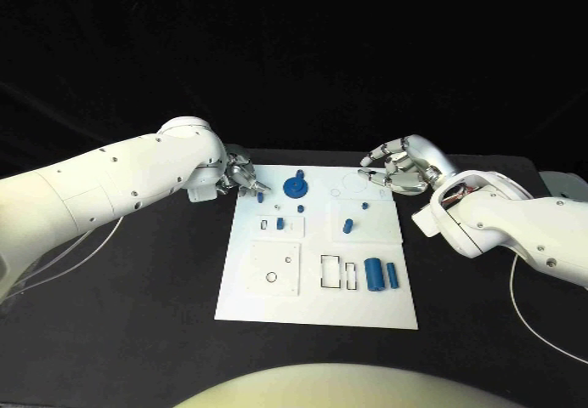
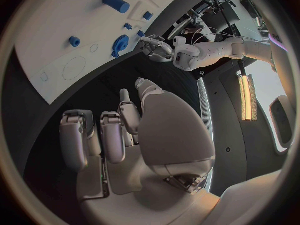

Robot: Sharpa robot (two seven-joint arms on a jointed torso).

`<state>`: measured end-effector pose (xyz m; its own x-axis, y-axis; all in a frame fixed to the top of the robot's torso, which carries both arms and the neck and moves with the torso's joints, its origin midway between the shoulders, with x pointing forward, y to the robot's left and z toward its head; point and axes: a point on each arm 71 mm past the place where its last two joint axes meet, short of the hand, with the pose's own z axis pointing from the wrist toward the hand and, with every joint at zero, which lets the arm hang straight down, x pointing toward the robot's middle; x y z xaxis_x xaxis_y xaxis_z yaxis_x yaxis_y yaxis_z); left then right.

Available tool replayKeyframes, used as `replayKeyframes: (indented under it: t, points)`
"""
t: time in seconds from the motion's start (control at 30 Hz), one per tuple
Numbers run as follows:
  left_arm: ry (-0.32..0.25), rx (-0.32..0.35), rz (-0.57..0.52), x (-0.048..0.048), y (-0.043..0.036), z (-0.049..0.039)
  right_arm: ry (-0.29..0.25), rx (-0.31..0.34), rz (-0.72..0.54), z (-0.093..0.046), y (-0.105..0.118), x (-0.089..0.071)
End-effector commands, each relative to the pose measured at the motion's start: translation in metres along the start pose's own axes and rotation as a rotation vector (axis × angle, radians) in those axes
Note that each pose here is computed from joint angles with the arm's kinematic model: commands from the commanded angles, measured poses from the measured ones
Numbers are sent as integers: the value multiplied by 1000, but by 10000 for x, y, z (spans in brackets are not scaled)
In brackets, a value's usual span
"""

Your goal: Assemble the parts on the task board

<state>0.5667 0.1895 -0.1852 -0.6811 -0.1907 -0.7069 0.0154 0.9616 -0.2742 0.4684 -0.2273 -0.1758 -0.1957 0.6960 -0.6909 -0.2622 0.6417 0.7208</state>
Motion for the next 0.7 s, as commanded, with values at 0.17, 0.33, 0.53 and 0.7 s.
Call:
replayKeyframes:
  t: [0.17,0.33,0.53,0.7]
  points:
    - [21,8,1,27,-37,7,14,-9,0,-1,12,17]
    - [21,2,1,28,-39,9,14,-9,0,-2,13,18]
    - [20,-4,0,26,-34,12,14,-8,0,-3,12,17]
    - [19,-9,-1,23,-29,14,13,-8,0,-3,12,16]
